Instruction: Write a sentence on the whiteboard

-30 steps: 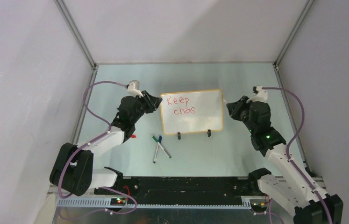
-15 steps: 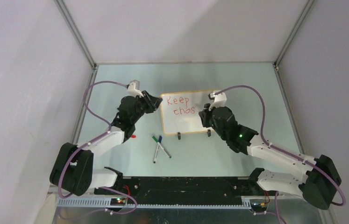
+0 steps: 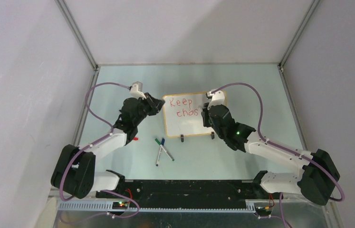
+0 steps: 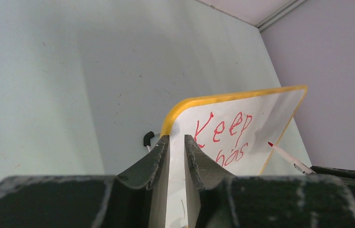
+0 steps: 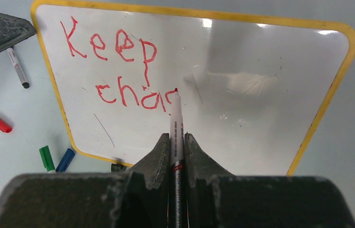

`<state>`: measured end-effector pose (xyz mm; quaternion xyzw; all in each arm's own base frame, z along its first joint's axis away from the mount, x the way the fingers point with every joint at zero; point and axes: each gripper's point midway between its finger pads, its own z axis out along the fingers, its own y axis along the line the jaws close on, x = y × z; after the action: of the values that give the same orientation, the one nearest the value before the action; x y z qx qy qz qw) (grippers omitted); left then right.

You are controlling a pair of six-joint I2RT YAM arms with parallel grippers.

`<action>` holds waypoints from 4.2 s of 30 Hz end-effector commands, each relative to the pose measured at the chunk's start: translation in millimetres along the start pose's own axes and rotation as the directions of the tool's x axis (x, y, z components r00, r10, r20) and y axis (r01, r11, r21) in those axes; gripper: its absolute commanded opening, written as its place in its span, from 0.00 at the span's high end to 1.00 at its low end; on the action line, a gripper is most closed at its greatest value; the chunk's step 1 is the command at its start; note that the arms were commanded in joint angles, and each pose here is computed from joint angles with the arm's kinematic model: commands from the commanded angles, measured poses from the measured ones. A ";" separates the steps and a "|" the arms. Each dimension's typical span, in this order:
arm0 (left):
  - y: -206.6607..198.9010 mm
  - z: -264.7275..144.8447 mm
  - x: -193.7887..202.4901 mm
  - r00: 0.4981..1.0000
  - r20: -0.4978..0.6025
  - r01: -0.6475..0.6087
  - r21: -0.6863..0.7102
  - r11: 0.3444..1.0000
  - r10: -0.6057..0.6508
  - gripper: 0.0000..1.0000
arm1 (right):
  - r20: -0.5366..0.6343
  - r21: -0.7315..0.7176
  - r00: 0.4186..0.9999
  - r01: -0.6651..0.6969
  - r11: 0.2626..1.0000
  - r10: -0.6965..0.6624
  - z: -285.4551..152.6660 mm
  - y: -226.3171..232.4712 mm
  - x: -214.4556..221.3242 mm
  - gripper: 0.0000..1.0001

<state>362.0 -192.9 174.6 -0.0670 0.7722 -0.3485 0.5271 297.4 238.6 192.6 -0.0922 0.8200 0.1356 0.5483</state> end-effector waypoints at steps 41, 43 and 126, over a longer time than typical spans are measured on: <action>-10.4 11.5 -9.2 1.000 -0.011 -0.001 0.050 0.999 0.001 0.68 | 0.022 0.041 1.000 0.000 0.999 -0.001 3.2 1.6 -17.1 1.00; -9.4 10.4 -10.1 1.000 -0.004 -0.003 0.045 0.999 0.004 0.69 | 0.016 0.040 1.000 0.001 0.999 -0.002 4.0 2.4 -15.5 1.00; -7.6 7.9 -12.5 1.000 0.006 -0.011 0.031 0.999 0.011 0.73 | -0.006 0.107 1.000 0.003 0.994 -0.002 6.6 -8.4 -18.7 1.00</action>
<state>364.1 -197.9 156.7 -0.0617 0.7924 -0.3497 0.4959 311.5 232.0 174.3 -0.0878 0.8452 0.0744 0.5220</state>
